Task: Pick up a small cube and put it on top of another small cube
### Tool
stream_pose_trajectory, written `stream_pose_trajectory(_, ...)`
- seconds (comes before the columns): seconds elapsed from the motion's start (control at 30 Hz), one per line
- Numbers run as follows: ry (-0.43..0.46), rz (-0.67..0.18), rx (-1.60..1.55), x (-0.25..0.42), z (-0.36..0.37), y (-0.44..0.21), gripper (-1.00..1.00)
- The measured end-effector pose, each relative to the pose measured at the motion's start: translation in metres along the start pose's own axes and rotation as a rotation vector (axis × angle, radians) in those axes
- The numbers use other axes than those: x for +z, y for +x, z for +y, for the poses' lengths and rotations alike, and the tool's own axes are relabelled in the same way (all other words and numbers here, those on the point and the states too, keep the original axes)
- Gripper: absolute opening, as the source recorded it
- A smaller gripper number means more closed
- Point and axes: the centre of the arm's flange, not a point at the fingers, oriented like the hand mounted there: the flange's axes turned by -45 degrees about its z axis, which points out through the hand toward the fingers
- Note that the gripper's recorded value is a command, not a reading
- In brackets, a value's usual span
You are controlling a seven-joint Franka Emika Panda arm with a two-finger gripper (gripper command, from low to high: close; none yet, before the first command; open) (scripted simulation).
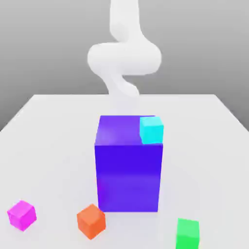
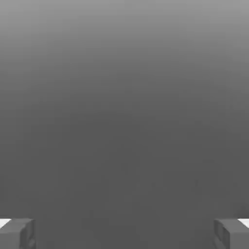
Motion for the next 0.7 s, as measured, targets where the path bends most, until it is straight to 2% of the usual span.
stream_pose_trajectory(0.33,-0.009,-0.264,0.166,0.183,0.095,-0.040,0.00)
stream_pose_trajectory(0.7,-0.113,-0.532,0.363,0.327,0.209,-0.173,0.00)
